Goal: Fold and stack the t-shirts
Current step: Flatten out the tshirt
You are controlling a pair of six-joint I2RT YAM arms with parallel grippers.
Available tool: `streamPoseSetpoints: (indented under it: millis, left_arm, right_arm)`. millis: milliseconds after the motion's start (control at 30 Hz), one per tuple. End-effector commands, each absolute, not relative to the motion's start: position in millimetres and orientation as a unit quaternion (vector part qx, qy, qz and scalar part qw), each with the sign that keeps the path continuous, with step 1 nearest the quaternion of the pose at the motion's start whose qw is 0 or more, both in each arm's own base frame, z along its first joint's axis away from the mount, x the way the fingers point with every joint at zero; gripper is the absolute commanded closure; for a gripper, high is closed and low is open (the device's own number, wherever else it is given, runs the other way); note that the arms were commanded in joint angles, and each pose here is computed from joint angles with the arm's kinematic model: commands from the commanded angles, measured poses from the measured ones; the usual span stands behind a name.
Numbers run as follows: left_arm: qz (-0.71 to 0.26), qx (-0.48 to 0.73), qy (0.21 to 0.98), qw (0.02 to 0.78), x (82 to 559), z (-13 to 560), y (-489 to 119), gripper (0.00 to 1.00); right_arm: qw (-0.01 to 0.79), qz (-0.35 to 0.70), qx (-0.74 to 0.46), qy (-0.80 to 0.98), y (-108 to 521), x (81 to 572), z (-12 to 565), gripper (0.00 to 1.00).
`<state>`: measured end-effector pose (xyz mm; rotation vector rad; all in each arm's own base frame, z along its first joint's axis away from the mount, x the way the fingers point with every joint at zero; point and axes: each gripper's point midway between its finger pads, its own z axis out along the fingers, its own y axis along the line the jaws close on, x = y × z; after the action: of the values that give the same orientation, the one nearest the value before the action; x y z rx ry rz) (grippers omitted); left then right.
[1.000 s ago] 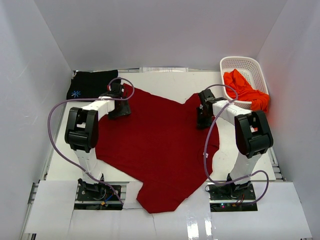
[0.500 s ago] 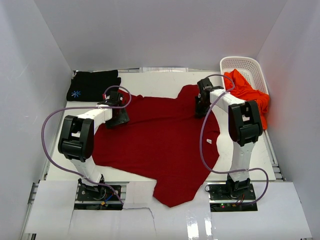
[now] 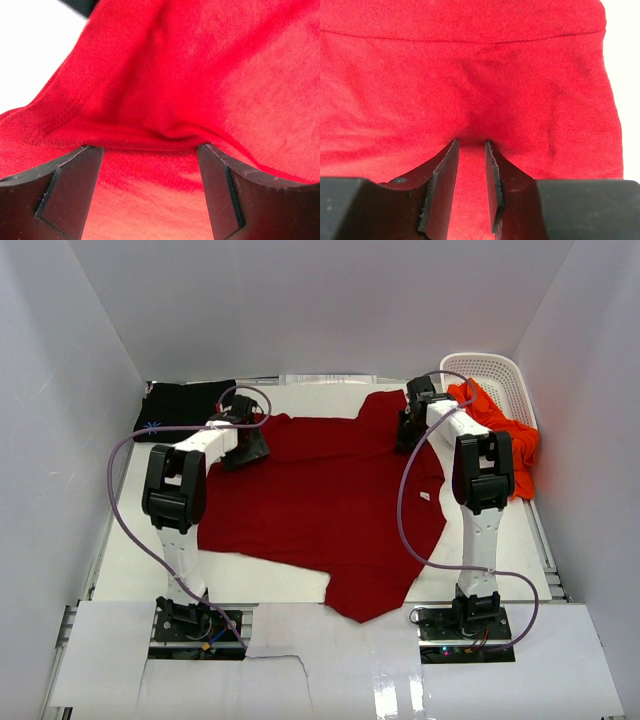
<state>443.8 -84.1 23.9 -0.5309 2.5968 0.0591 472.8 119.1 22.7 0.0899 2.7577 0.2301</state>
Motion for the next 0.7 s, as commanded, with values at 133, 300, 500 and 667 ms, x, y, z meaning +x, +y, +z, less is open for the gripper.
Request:
streamPoseSetpoints:
  millis: [133, 300, 500, 667]
  left_arm:
    - [-0.012, -0.202, 0.956, 0.212, 460.5, -7.7, -106.5, 0.13]
    - [-0.017, -0.209, 0.957, 0.201, 453.3, -11.7, -108.2, 0.13]
    - [-0.015, -0.208, 0.957, 0.203, 446.4, -10.2, -106.1, 0.12]
    - [-0.017, -0.209, 0.959, 0.193, 426.0, -12.0, -104.8, 0.13]
  right_arm:
    - [0.167, 0.087, 0.041, 0.981, 100.7, 497.5, -3.5, 0.64]
    - [0.193, 0.101, 0.037, 0.975, 106.3, 534.6, 9.1, 0.61]
    - [0.189, 0.127, 0.038, 0.973, 114.8, 540.8, 2.2, 0.61]
    - [0.152, 0.119, 0.04, 0.98, 110.3, 505.5, -12.3, 0.61]
